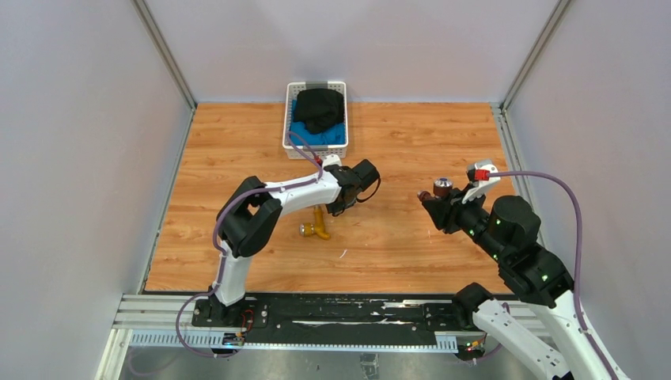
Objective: Install the water faucets
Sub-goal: Pick up the adaptor at the center of the board.
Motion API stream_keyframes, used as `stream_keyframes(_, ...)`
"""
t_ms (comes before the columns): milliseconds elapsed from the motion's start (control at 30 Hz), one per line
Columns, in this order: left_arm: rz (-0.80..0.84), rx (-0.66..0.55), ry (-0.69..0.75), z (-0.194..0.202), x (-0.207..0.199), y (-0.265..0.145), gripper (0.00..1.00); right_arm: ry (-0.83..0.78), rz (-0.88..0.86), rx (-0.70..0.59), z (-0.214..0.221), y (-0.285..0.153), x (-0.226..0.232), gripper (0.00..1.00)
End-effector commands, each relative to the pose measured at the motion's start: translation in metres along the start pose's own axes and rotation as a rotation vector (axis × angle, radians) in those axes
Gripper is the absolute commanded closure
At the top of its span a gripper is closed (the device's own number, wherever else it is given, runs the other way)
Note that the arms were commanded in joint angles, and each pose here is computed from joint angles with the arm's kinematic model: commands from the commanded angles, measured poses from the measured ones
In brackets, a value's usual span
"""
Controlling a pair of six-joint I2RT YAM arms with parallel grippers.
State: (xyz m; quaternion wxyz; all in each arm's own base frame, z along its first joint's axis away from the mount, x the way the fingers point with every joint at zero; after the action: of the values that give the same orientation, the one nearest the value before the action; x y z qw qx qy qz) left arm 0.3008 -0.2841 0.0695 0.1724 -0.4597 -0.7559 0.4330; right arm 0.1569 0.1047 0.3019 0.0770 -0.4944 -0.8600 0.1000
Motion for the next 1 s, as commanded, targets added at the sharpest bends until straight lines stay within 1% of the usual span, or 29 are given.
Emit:
stream_keyframes(0,-0.008,0.007,-0.009,0.000,0.001,0.012,0.75,0.010,-0.031,-0.011,-0.004,0.000,0.005,1.00)
stream_keyframes(33,-0.008,0.013,-0.009,0.000,0.002,0.013,0.78,0.009,-0.031,-0.011,-0.004,0.000,0.005,1.00)
stream_keyframes(67,-0.008,0.017,-0.006,-0.001,0.003,0.014,0.77,0.011,-0.033,-0.011,-0.004,0.000,0.006,1.00)
stream_keyframes(100,-0.009,0.024,-0.004,-0.002,0.004,0.014,0.73,0.011,-0.035,-0.009,-0.004,0.000,0.006,1.00)
stream_keyframes(133,-0.006,0.031,-0.002,-0.002,0.004,0.014,0.66,0.012,-0.036,-0.008,-0.004,0.000,0.006,1.00)
stream_keyframes(167,-0.007,0.031,0.000,-0.003,0.005,0.014,0.57,0.012,-0.036,-0.008,-0.003,0.001,0.006,1.00)
stream_keyframes(200,-0.004,0.031,-0.002,-0.003,0.005,0.013,0.52,0.013,-0.037,-0.007,-0.003,0.001,0.006,1.00)
stream_keyframes(233,0.001,0.032,0.001,-0.004,0.004,0.012,0.50,0.013,-0.040,-0.007,-0.003,0.001,0.007,1.00)
stream_keyframes(333,0.018,0.041,0.003,-0.004,0.002,0.009,0.52,0.009,-0.041,-0.008,-0.003,0.002,0.007,1.00)
stream_keyframes(400,0.027,0.050,0.004,-0.006,-0.001,0.006,0.51,0.007,-0.040,-0.009,-0.004,0.001,0.007,1.00)
stream_keyframes(500,0.037,0.085,0.000,-0.010,-0.001,0.000,0.36,0.007,-0.045,-0.008,-0.003,0.001,0.007,1.00)
stream_keyframes(633,0.064,0.171,-0.029,-0.017,-0.002,-0.010,0.22,0.009,-0.049,-0.005,-0.002,0.000,0.008,1.00)
stream_keyframes(733,0.079,0.261,-0.033,-0.021,-0.003,-0.013,0.21,0.011,-0.051,-0.001,-0.001,0.001,0.008,1.00)
stream_keyframes(800,0.075,0.297,-0.026,-0.027,-0.005,-0.015,0.25,0.017,-0.055,0.000,-0.001,0.001,0.009,1.00)
stream_keyframes(867,0.064,0.298,-0.010,-0.037,-0.008,-0.019,0.29,0.022,-0.056,0.001,0.000,0.000,0.009,1.00)
stream_keyframes(967,0.049,0.353,0.016,-0.040,-0.010,-0.021,0.32,0.028,-0.059,0.005,0.002,0.001,0.010,1.00)
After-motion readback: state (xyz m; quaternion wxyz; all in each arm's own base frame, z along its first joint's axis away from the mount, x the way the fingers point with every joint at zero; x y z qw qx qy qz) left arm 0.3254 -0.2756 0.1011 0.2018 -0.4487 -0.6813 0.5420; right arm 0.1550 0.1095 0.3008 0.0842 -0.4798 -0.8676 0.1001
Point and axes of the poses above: each gripper's point midway between its finger pads, its own y axis out along the fingers, its own x axis along the line the jaws close on, z = x × y, the point moved 4 cm from there along -y, back along the fingers, and after that the axes turned 10 degrees about -y, right-handed, at the moved point
